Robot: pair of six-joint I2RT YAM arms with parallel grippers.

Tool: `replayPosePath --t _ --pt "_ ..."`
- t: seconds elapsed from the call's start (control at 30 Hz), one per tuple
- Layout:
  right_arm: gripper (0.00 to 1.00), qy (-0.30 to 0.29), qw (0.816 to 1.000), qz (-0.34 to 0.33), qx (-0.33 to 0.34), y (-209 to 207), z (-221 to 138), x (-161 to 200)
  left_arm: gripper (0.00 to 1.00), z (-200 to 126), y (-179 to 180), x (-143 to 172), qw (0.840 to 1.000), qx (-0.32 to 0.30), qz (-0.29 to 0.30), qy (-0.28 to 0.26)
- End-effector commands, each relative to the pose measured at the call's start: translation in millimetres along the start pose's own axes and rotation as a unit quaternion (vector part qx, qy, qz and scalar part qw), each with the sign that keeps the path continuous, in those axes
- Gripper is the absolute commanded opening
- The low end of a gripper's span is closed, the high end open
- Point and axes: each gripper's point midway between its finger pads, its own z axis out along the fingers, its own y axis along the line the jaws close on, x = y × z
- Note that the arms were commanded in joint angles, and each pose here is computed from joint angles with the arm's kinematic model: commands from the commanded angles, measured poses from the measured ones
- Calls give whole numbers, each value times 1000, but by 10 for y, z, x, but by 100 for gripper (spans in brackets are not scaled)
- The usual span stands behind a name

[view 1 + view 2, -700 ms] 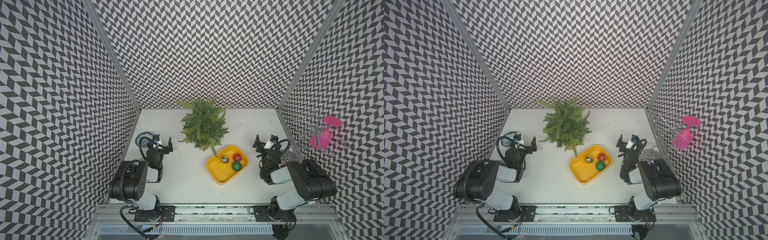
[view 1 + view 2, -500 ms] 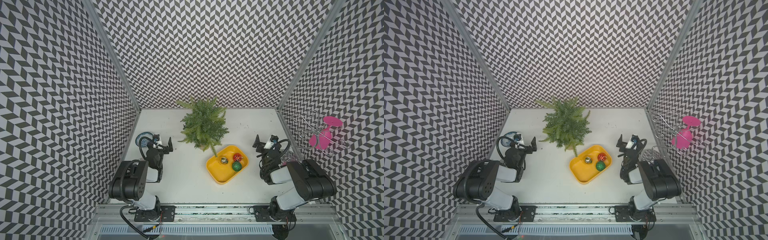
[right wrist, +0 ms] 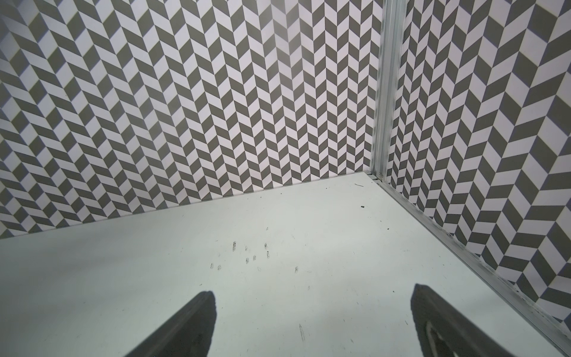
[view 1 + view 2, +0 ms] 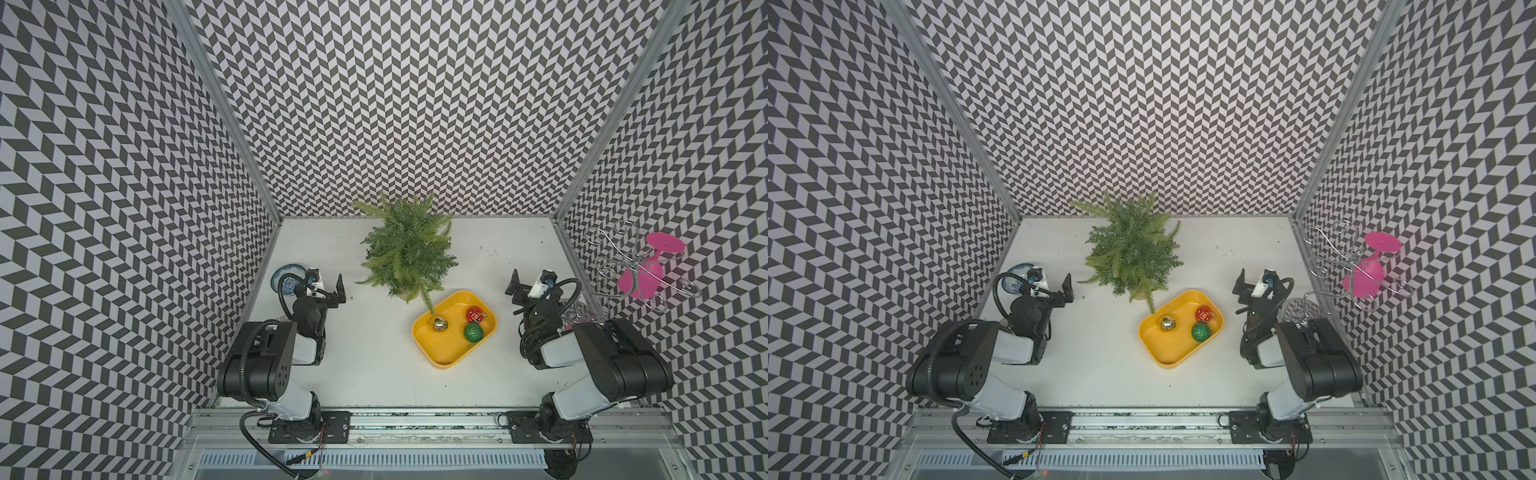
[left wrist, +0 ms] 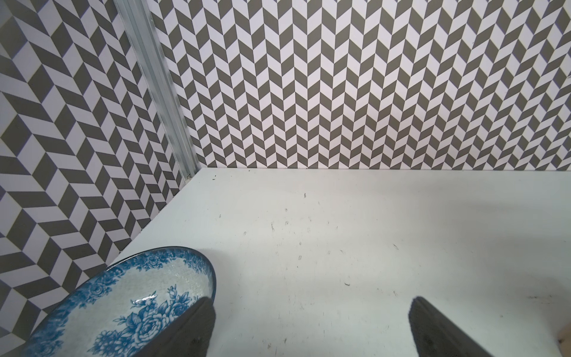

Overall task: Decorate the small christmas tree with ornaments
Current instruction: Pick up an ornament from the container.

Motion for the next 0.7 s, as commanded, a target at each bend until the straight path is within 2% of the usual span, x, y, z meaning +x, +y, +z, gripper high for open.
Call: replayPosePath --t 0.0,0.27,0.37,0.43,0.47,0.5,0.53,0.63,0.67 --pt "99 -19 1000 3 -3 -6 -7 -77 99 21 -4 -142 1000 -3 5 -23" --pt "99 -23 1000 5 2 -24 -17 -97 99 36 1 -136 1000 5 1 -20" --pt "99 -20 1000 12 16 -71 -58 -116 99 39 62 -237 1000 -16 -7 -25" --pt "99 -29 1000 4 -7 -18 -136 -157 99 75 106 -283 999 -31 -11 -8" --pt "99 -39 999 -6 -25 36 -170 -195 99 75 117 -310 999 -36 -11 -6" --pt "99 -57 998 -7 -12 23 -184 -296 99 63 114 -353 999 -37 -9 -11" --pt "99 -54 998 -5 7 0 -171 -326 99 60 116 -402 999 -41 -8 -15" --pt "99 -42 999 -12 -12 107 -118 -488 99 103 122 -508 998 -56 -20 1" --pt "99 -43 999 13 -5 101 -83 -612 99 117 135 -558 997 -62 -37 3"
